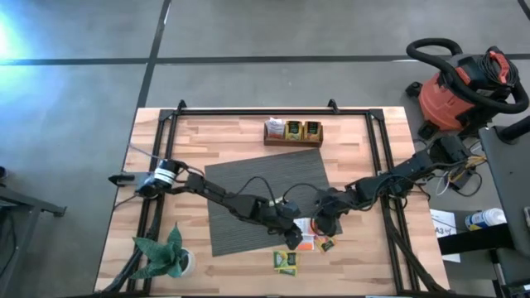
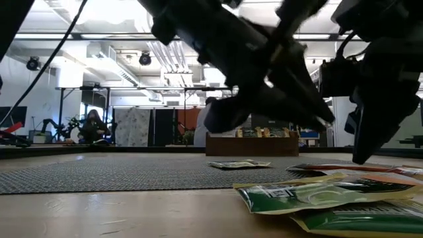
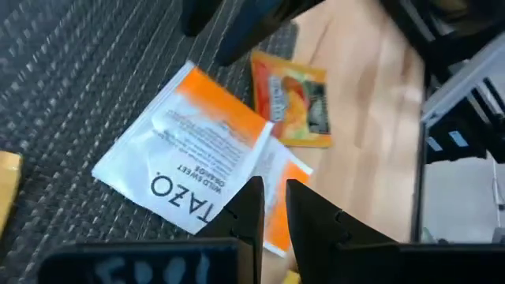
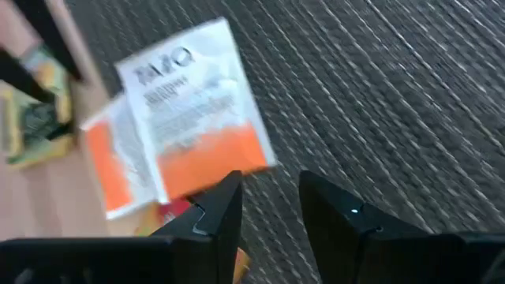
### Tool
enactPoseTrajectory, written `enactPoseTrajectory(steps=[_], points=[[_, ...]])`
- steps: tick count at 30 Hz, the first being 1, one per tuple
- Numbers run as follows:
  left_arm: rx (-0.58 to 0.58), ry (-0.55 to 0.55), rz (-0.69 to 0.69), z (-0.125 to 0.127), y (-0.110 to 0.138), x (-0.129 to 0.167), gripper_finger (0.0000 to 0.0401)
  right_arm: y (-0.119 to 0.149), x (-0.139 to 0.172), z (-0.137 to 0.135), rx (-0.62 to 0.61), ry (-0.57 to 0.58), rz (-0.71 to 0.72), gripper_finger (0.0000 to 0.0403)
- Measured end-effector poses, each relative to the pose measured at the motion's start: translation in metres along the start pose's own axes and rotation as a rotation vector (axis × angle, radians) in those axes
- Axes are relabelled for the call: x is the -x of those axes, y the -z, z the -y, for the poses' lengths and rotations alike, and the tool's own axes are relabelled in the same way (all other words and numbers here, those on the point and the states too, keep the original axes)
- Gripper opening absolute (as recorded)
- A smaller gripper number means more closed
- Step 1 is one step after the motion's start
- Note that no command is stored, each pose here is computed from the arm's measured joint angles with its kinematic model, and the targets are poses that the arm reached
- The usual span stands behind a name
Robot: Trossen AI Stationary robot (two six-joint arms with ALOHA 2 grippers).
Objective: Pick & Place Tea
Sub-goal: Put the white tea bag into the left section of the wooden organizer
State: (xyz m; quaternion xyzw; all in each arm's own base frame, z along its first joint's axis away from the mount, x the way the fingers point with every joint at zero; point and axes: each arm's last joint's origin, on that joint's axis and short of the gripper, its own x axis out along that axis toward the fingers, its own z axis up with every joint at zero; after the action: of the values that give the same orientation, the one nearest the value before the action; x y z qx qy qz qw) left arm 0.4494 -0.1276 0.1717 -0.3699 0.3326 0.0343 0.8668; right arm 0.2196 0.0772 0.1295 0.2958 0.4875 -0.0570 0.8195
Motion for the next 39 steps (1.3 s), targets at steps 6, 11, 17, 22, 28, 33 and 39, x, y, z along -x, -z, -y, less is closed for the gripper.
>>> enactPoseTrajectory(steps=[6,11,17,22,28,33,39], points=[[0.038,-0.052,-0.051,-0.009,0.008,-0.004,0.0051,-0.003,-0.001,-0.003,-0.010,-0.056,0.064,0.0125],[0.040,-0.076,-0.081,-0.013,0.012,-0.004,0.0051,-0.004,-0.001,-0.002,0.016,-0.039,0.091,0.0125],[0.040,-0.085,-0.088,-0.016,0.013,-0.006,0.0051,-0.004,-0.001,-0.002,0.057,-0.037,0.093,0.0125],[0.070,-0.101,-0.097,-0.022,0.019,-0.015,0.0051,-0.002,-0.002,0.000,0.063,-0.032,0.091,0.0125],[0.090,-0.112,-0.102,-0.026,0.022,-0.020,0.0051,0.000,-0.002,0.002,0.061,-0.024,0.081,0.0125],[0.092,-0.117,-0.104,-0.027,0.022,-0.020,0.0051,0.001,-0.003,0.005,0.009,-0.010,0.069,0.0125],[0.092,-0.122,-0.103,-0.028,0.022,-0.021,0.0051,-0.002,-0.003,0.005,-0.093,-0.039,0.057,0.0125]])
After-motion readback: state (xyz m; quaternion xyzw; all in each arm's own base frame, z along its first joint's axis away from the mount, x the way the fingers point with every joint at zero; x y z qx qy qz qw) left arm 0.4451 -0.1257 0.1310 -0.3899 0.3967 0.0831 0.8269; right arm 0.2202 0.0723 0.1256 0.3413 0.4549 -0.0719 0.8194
